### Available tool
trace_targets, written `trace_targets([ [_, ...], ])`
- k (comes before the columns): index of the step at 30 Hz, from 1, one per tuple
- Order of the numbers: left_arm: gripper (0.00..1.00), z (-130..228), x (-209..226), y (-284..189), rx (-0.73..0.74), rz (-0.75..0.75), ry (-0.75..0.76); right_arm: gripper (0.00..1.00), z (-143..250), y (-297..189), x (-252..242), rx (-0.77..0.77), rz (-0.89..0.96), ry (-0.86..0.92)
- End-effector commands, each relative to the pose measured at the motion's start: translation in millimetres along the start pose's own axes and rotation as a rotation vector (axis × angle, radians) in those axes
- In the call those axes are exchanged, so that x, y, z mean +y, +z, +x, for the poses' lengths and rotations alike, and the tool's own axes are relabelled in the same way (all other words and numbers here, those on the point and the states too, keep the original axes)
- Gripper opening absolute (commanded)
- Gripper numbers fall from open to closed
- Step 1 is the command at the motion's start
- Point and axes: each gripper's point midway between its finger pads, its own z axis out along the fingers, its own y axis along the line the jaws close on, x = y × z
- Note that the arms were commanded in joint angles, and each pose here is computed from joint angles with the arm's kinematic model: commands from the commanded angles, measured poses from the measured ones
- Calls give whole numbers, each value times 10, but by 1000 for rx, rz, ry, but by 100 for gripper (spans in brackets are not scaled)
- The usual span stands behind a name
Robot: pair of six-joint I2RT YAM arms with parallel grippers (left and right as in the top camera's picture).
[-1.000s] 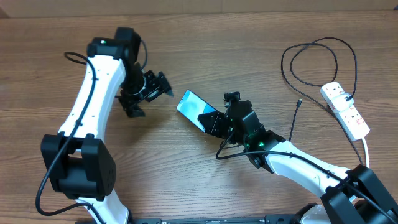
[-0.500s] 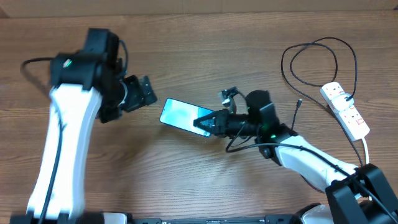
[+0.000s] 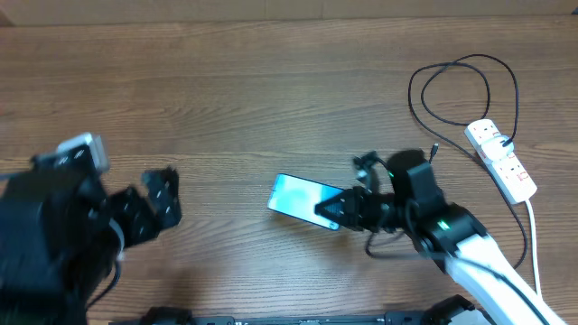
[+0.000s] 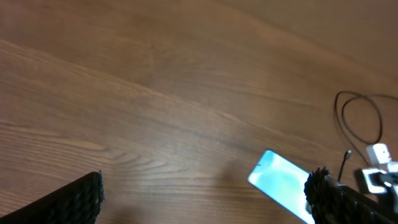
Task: Plug charger to phone and switch on socket
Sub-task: 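Open the left gripper and pull it back from the phone, then bring the left gripper to the phone's bottom end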
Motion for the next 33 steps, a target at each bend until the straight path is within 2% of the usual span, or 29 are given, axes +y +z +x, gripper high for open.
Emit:
trace_targets([
  [1, 98, 105, 111, -63, -26, -20, -12, 4, -120, -342, 72, -194, 73, -106],
  [7, 98, 455, 267, 71, 27, -41, -95, 4, -6, -642, 96, -293, 86, -25],
  [12, 97, 715, 319, 212, 63, -17, -103, 4, -39, -673, -186, -385, 130, 351],
  [16, 98, 809, 365, 259, 52, -12, -133, 4, -116, -481, -288, -398, 44, 557],
  [22, 100, 893, 397, 369, 74, -25, -227, 4, -202, -35, 5, -295, -205, 527],
  [24, 100, 915, 382, 432, 85, -18, -250, 4, -194, 81, 77, -267, -233, 523],
  [28, 100, 1016, 226, 650, 146, 66, -287, 4, -116, 379, 303, -188, -300, 457],
  [33, 100, 1182, -46, 899, 254, 215, -379, 4, -88, 550, 307, -148, -313, 471],
])
